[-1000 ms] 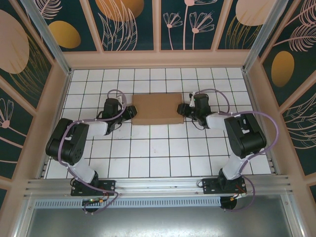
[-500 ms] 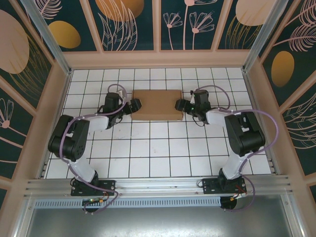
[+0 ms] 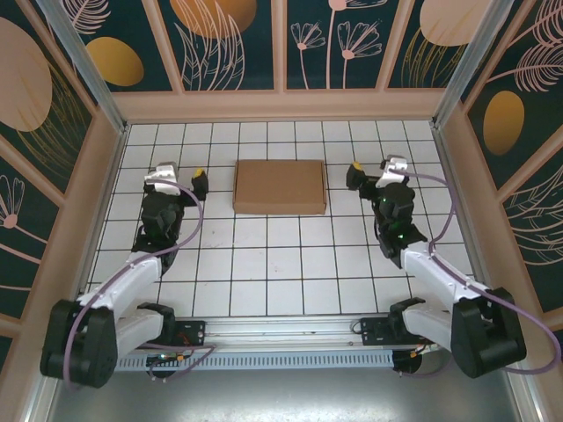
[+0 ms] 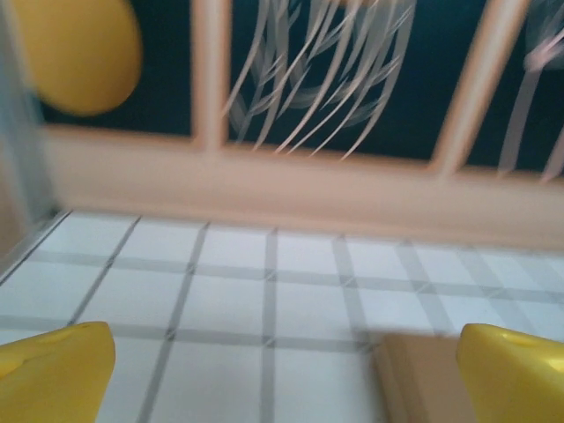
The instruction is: Fold the paper box
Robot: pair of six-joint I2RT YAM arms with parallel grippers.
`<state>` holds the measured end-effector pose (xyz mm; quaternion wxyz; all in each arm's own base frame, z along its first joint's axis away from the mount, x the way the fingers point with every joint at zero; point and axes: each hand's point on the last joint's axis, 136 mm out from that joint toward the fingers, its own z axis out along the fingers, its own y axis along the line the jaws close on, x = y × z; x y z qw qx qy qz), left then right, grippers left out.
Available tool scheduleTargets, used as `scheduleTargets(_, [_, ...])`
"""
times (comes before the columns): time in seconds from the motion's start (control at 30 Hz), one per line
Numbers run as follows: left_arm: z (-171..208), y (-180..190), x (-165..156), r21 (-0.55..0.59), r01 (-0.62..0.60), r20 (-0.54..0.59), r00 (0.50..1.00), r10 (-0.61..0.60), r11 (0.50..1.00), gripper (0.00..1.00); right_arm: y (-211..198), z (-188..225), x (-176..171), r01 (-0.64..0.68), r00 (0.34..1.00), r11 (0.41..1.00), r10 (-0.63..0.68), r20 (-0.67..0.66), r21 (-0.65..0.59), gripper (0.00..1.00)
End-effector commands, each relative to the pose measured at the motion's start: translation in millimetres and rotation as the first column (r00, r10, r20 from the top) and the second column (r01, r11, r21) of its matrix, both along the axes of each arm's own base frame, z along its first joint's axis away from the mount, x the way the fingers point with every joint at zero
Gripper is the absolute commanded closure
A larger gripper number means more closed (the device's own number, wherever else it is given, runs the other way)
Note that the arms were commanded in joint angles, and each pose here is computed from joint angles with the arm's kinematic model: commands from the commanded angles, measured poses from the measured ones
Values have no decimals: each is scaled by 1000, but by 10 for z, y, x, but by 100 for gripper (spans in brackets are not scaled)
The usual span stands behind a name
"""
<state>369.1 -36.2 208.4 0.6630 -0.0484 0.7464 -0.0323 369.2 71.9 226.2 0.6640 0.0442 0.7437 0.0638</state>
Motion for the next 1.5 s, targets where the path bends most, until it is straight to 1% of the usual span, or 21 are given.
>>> scheduleTargets(0.0, [-220,396,-25,46,-138,9,990,138,989,1,-410,-126,15,190,981,968,-183,59,-166,1])
scheduleTargets(0.07, [-405,541,-23,-7,-177,-12,984,177,984,1,-617,-344,18,246,969,953,-245,24,-176,1])
scheduleTargets(0.1, [-485,599,-24,-36,-189,-17,982,189,981,1,-680,-437,7,246,969,951,-246,23,-185,1])
scheduleTargets(0.13, [-563,641,-17,-48,-196,-29,980,195,979,1,-711,-527,-1,234,972,954,-234,24,-186,1])
scheduleTargets(0.2, [-623,688,14,-31,-203,-30,979,202,979,1,-809,-651,-33,250,968,954,-246,40,-167,1])
scheduleTargets(0.23, [-595,659,48,9,-178,-24,984,179,984,1,-857,-683,-56,254,967,959,-248,62,-129,1])
scheduleTargets(0.27, [-541,629,35,32,-157,18,987,157,987,1,-857,-721,-72,232,972,965,-225,76,-118,1])
scheduleTargets(0.3, [-521,623,3,32,-150,53,987,149,988,1,-864,-780,-73,215,975,971,-208,74,-105,1])
scheduleTargets(0.33, [-575,644,-8,26,-155,54,987,153,988,1,-877,-803,-72,203,977,974,-195,86,-96,1])
scheduleTargets(0.37, [-638,615,-20,31,-135,61,989,133,990,1,-874,-832,-65,182,981,980,-177,75,-77,1])
scheduleTargets(0.4, [-633,516,-22,48,-77,101,992,72,996,1,-873,-917,-46,137,990,989,-135,40,-54,1])
scheduleTargets(0.43, [-730,419,25,68,-18,41,999,15,998,1,-893,-917,-41,131,990,990,-128,62,-43,1])
scheduleTargets(0.47, [-768,423,105,67,-15,-10,1000,15,998,1,-931,-910,-45,146,987,989,-143,72,-31,1])
scheduleTargets(0.5, [-712,486,100,40,-44,37,998,43,998,1,-961,-1001,15,139,990,990,-139,8,-18,1])
scheduleTargets(0.57, [-763,507,122,44,-50,-2,999,50,998,1,-911,-983,41,107,994,994,-106,19,-28,1])
scheduleTargets(0.6, [-742,511,118,42,-54,15,998,53,998,1,-909,-1000,44,103,995,994,-103,7,-28,1])
scheduleTargets(0.63, [-760,506,119,42,-50,3,999,50,998,1,-910,-983,45,104,994,994,-103,17,-27,1])
scheduleTargets(1.2, [-733,527,86,44,-63,19,998,63,997,1,-907,-986,38,114,993,993,-113,16,-37,1])
scheduleTargets(1.33, [-734,522,87,44,-62,19,998,61,997,1,-823,-1005,69,56,998,997,-56,3,-47,1])
scheduleTargets(1.47, [-734,523,87,44,-62,19,998,62,997,1,-822,-1010,69,51,999,998,-51,1,-46,1])
